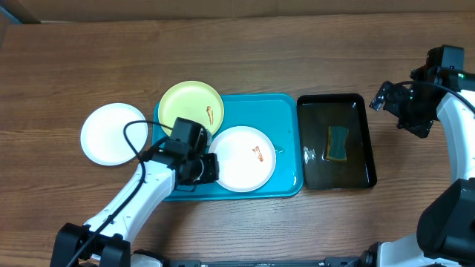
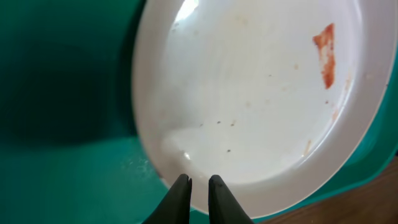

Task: Clean dirty plates on tray and stack at the side
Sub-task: 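Grip the pink-white plate rim and slide it right across the tray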

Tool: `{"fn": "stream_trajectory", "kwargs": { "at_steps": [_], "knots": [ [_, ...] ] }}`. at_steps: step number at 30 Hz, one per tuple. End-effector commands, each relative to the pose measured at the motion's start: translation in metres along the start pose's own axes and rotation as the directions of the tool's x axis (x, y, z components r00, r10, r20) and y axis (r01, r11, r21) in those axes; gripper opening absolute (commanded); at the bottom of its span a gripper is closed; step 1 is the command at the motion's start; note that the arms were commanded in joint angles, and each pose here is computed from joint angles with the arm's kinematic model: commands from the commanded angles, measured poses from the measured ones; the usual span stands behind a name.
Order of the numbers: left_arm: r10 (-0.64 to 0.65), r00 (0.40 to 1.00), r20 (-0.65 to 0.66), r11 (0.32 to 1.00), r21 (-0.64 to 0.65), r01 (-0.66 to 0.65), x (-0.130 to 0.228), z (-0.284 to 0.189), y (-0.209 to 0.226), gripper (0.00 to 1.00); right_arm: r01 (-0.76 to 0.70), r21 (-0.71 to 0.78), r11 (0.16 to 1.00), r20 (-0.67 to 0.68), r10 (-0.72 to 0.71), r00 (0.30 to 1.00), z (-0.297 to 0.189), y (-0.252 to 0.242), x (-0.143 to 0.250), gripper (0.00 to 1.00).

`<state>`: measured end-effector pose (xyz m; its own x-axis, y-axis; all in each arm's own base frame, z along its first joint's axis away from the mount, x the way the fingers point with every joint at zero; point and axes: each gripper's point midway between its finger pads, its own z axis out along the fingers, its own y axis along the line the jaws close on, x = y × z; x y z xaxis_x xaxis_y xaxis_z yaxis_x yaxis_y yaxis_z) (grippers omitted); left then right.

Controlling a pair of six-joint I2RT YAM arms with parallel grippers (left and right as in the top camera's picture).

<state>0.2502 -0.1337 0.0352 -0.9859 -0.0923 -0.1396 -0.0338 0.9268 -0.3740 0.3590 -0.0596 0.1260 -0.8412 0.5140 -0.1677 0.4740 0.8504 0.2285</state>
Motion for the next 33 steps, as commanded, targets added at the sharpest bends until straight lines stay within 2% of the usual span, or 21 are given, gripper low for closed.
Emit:
{"fn": "stream_trajectory", "kwargs": {
  "at_steps": [1, 3, 6, 7, 12, 15, 22, 29, 33],
  "knots": [
    [0.056, 0.998, 0.030, 0.998, 0.019, -0.057, -0.004, 0.004, -0.014, 0.14, 0.004, -0.016, 1.000, 0.034, -0.004, 0.999, -0.009, 0.005, -0.007, 1.00],
    [0.072, 0.996, 0.058, 0.997, -0.014, -0.071, -0.009, 0.005, -0.012, 0.17, 0.004, -0.016, 1.000, 0.034, -0.004, 0.999, -0.009, 0.005, -0.007, 1.00],
    [0.065, 0.995, 0.069, 0.995, -0.075, -0.060, -0.012, 0.003, -0.001, 0.41, 0.004, -0.016, 1.000, 0.034, -0.004, 0.999, -0.009, 0.005, -0.007, 1.00],
    [0.061, 0.995, 0.077, 0.993, -0.105, -0.053, -0.014, 0.001, 0.004, 0.43, 0.004, -0.016, 1.000, 0.034, -0.004, 0.999, -0.009, 0.005, -0.007, 1.00],
    [0.055, 0.993, 0.100, 0.981, -0.192, -0.034, -0.025, -0.008, 0.017, 0.44, 0.004, -0.016, 1.000, 0.034, -0.004, 0.999, -0.009, 0.005, -0.007, 1.00],
    [0.077, 0.992, 0.095, 0.978, -0.200, -0.057, -0.028, -0.009, 0.015, 0.43, 0.004, -0.016, 1.000, 0.034, -0.004, 0.999, -0.009, 0.005, -0.007, 1.00],
    [0.086, 0.996, 0.016, 0.970, -0.230, -0.080, -0.023, 0.020, 0.027, 0.42, 0.004, -0.016, 1.000, 0.034, -0.004, 0.999, -0.009, 0.005, -0.007, 1.00],
    [0.129, 0.989, 0.074, 0.964, -0.243, -0.107, -0.050, 0.014, 0.019, 0.34, 0.004, -0.016, 1.000, 0.034, -0.004, 0.999, -0.009, 0.005, -0.007, 1.00],
    [0.131, 0.988, 0.077, 0.964, -0.241, -0.109, -0.050, 0.015, 0.018, 0.29, 0.004, -0.016, 1.000, 0.034, -0.004, 0.999, -0.009, 0.005, -0.007, 1.00]
  ]
}}
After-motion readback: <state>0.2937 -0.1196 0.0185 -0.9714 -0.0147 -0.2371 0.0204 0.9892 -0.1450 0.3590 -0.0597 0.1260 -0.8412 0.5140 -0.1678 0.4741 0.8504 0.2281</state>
